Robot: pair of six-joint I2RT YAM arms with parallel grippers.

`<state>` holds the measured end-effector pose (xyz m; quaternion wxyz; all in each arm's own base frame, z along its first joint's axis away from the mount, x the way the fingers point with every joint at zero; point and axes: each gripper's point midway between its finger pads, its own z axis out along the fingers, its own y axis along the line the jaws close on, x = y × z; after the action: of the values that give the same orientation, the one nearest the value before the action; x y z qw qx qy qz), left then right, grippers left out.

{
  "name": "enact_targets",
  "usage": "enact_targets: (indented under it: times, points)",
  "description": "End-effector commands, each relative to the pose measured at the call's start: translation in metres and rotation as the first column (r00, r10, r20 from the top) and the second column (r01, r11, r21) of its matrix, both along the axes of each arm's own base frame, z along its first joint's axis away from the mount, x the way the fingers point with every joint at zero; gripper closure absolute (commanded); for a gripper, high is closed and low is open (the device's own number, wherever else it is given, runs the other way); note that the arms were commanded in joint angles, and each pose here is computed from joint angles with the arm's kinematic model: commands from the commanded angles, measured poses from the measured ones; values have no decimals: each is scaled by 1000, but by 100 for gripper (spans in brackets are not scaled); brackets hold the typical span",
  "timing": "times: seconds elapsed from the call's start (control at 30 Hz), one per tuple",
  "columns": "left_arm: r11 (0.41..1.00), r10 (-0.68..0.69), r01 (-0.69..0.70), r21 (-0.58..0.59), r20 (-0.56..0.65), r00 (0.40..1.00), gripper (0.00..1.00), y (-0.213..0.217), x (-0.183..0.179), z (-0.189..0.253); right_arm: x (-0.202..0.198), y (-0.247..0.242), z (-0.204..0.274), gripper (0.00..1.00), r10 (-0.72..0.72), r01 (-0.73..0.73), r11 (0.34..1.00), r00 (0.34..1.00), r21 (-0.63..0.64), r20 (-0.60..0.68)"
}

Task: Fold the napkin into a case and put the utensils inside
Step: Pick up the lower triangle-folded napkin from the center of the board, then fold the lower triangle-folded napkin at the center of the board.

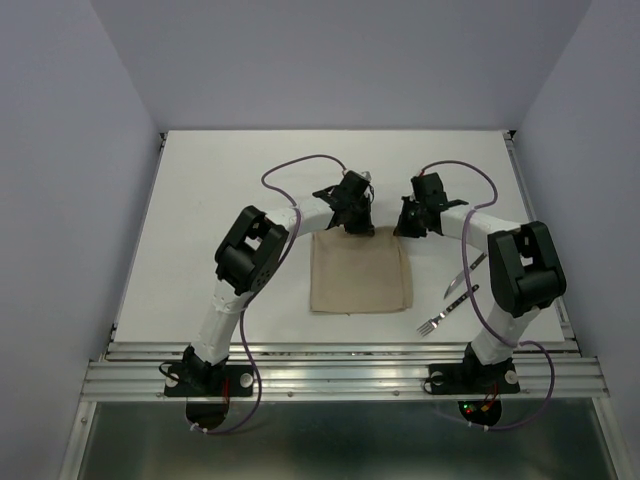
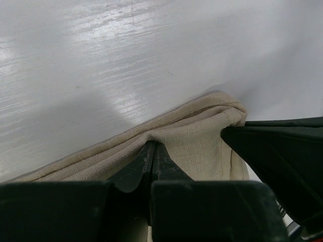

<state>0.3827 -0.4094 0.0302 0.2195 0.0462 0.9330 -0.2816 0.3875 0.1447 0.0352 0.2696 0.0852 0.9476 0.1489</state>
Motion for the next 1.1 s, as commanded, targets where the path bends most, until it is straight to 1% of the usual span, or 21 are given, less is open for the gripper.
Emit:
enact_targets:
  times: [0.0, 0.23, 0.67, 0.8, 0.87, 0.93, 1.07]
  points:
    - [1000, 12, -12, 11, 4, 1000, 100, 7, 3, 0, 15, 12, 47, 99, -9, -2, 996, 992, 87, 126]
    - [1000, 17, -17, 21, -9, 1000, 100, 9, 1, -6, 14, 34, 66, 99, 32, -53, 989, 988, 138, 152]
    - [999, 34, -34, 20, -7, 999, 100, 13, 1, -7, 7, 70, 71, 99, 79, -103, 981, 986, 165, 146]
    - [999, 35, -35, 16, -14, 999, 100, 14, -1, -9, 8, 79, 64, 99, 68, -90, 981, 989, 172, 129]
    - [1000, 22, -22, -17, -38, 999, 100, 12, -4, -5, 9, 80, 58, 99, 56, -76, 982, 992, 175, 115]
    - [999, 19, -21, -43, -39, 999, 100, 12, -5, 6, 12, 77, 48, 99, 30, -45, 985, 995, 166, 92]
    - [998, 27, -28, -60, -26, 999, 100, 20, -8, 27, 15, 71, 38, 99, -16, 5, 990, 997, 139, 77]
